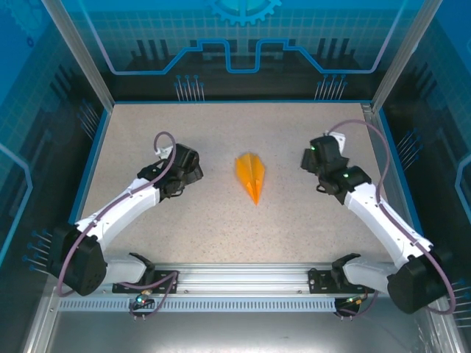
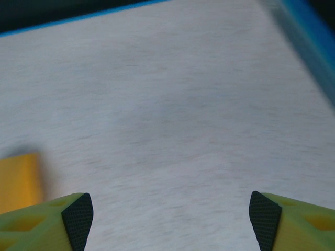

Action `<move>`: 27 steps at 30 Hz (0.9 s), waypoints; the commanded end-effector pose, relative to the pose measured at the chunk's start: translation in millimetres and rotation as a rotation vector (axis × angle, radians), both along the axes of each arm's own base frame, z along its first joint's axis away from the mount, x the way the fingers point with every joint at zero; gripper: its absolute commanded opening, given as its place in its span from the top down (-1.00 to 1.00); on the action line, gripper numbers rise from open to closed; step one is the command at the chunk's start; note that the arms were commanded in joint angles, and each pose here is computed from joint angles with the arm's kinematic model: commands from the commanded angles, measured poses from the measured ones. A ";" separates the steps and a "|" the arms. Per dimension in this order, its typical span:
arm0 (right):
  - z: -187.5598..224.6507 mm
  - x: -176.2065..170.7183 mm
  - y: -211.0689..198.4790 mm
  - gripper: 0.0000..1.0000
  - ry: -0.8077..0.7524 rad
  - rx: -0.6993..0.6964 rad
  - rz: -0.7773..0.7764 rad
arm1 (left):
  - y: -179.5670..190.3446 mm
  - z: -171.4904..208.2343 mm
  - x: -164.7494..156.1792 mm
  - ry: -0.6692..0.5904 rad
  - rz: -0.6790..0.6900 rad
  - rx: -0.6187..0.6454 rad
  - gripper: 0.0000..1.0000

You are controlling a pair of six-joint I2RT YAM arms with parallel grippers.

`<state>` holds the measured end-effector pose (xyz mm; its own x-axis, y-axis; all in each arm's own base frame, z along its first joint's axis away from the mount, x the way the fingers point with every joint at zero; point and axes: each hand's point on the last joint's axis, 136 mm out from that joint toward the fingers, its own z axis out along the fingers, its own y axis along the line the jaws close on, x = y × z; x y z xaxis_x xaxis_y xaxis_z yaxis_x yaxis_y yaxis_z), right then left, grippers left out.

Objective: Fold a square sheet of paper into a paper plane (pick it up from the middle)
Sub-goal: Move the paper plane to the center of the table, then reset both arms

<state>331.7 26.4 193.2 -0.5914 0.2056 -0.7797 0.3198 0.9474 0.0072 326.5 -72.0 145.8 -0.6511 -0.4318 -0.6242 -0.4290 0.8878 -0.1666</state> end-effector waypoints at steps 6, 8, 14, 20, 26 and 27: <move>-65.0 24.6 -47.1 -0.67 0.017 -0.145 0.084 | 85.7 7.5 22.5 -0.140 0.137 0.309 -0.98; -74.4 32.4 -49.5 -0.67 0.012 -0.151 0.099 | 98.7 2.6 26.7 -0.160 0.149 0.332 -0.97; -93.7 58.9 -41.8 -0.66 -0.016 -0.150 0.183 | 117.8 -10.2 49.1 -0.181 0.128 0.354 -0.98; -91.8 75.6 -34.1 -0.64 -0.112 -0.091 0.246 | 105.7 -18.4 75.9 -0.253 -0.034 0.438 -0.97; -95.2 78.3 -10.1 -0.67 -0.162 -0.081 0.369 | 97.9 -43.2 71.6 -0.346 -0.122 0.331 -0.97; -94.9 76.6 -8.9 -0.69 -0.172 -0.095 0.371 | 96.8 -44.3 71.2 -0.383 -0.130 0.333 -0.97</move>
<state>404.3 3.9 91.6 -0.5351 -0.0279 -0.8443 0.0307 0.9982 -0.0525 387.4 35.2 93.2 -0.4810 -0.1289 -0.8672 -0.3619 0.9301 0.0624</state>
